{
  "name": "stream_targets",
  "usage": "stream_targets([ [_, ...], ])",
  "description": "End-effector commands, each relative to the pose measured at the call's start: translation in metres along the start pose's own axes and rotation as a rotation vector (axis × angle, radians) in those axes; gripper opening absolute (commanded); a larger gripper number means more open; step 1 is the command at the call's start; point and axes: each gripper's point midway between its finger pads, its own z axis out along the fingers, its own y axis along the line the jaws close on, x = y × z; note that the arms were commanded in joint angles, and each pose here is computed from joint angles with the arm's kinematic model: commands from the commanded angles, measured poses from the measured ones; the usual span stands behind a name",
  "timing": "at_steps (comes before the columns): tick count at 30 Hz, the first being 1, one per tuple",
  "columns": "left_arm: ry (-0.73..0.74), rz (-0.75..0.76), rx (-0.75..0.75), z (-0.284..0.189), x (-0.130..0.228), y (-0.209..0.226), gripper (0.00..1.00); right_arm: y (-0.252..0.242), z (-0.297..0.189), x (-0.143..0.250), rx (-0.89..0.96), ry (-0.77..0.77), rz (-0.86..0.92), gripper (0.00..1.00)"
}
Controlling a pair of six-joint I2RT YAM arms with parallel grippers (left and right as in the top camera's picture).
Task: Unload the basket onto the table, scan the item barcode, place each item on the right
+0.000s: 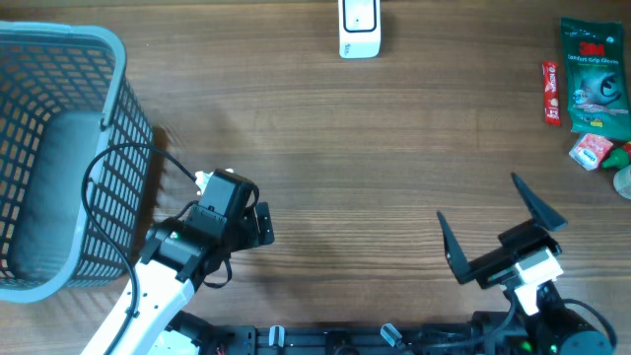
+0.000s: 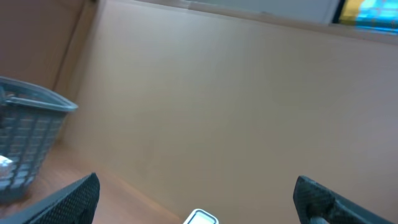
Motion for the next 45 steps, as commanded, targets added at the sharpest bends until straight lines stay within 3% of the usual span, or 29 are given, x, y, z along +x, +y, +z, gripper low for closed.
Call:
stream_targets([
  [1,-0.014,0.015,-0.009,-0.001,-0.003,0.001,1.00,-0.016,-0.003,0.024,0.120,-0.018,0.084,1.00],
  [6,-0.014,0.015,-0.009,-0.001,-0.003,0.001,1.00,-0.023,-0.012,0.074,0.213,-0.006,0.172,1.00],
  [10,-0.014,0.015,-0.009,-0.001,-0.003,0.001,1.00,-0.032,-0.015,0.091,0.274,0.058,0.211,1.00],
  [23,-0.014,0.015,-0.009,-0.001,-0.003,0.001,1.00,-0.016,-0.038,0.184,0.308,0.439,0.359,1.00],
  [45,-0.014,0.015,-0.009,-0.001,-0.003,0.000,1.00,-0.016,-0.038,0.183,0.308,0.439,0.359,1.00],
])
